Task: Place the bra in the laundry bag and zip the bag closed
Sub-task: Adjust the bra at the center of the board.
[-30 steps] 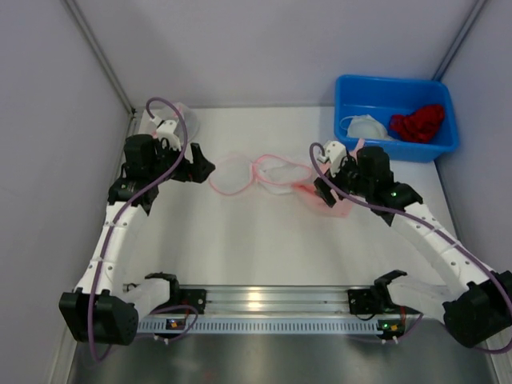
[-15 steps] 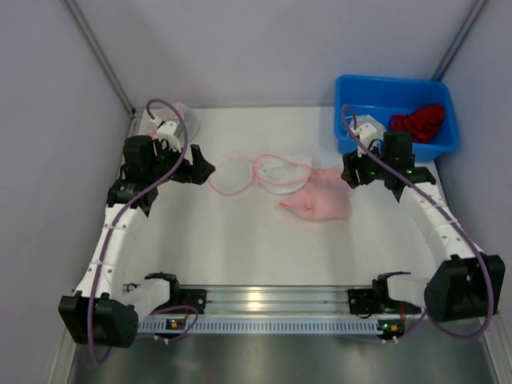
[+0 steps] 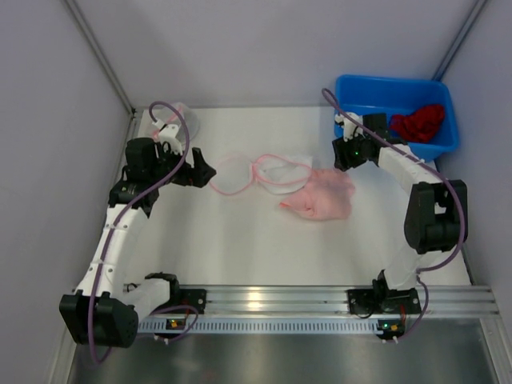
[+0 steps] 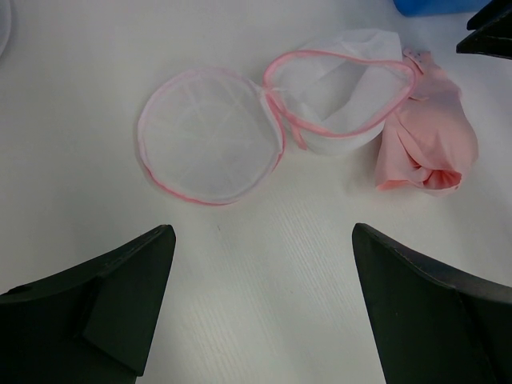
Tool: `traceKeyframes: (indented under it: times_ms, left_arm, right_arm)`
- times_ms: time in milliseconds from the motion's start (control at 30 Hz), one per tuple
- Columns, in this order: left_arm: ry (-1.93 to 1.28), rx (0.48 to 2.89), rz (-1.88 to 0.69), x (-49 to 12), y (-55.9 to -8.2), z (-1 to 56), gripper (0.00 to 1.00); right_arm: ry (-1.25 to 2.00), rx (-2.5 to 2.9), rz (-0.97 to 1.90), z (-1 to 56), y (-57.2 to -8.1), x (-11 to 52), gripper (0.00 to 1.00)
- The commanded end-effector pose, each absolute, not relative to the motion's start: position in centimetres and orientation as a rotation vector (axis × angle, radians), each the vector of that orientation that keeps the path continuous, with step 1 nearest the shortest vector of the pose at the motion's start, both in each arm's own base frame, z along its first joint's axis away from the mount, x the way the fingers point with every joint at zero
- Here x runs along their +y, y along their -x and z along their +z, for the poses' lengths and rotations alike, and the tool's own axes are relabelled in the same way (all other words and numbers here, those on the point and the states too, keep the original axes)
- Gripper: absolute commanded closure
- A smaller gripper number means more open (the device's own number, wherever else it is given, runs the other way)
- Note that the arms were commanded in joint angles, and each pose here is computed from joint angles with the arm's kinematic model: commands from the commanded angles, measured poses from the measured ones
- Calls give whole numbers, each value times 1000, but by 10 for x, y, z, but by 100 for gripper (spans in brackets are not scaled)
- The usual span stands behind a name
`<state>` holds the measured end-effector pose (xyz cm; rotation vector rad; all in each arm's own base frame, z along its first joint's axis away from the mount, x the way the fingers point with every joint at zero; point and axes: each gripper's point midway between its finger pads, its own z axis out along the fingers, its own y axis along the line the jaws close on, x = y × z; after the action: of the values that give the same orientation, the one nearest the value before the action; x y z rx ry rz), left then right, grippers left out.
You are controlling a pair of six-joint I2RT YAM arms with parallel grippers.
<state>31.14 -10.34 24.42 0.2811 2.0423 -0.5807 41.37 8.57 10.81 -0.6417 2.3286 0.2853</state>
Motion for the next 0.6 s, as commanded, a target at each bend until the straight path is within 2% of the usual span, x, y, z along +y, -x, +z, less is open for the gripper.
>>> traceKeyframes:
  times_ms: [0, 433, 500, 567]
  left_arm:
    - [-301, 2019, -576, -103, -308, 247, 2]
    - [-295, 2027, -558, -101, -306, 248, 2]
    - [-293, 2029, -555, -100, -305, 248, 2]
    - [-293, 2026, -551, -100, -303, 249, 2]
  right_arm:
    - [673, 2246, 230, 120, -445, 102, 46]
    - [819, 2372, 83, 49, -450, 127, 43]
    - [837, 2403, 63, 39, -446, 124, 46]
    - [862, 2418, 54, 35, -442, 121, 54]
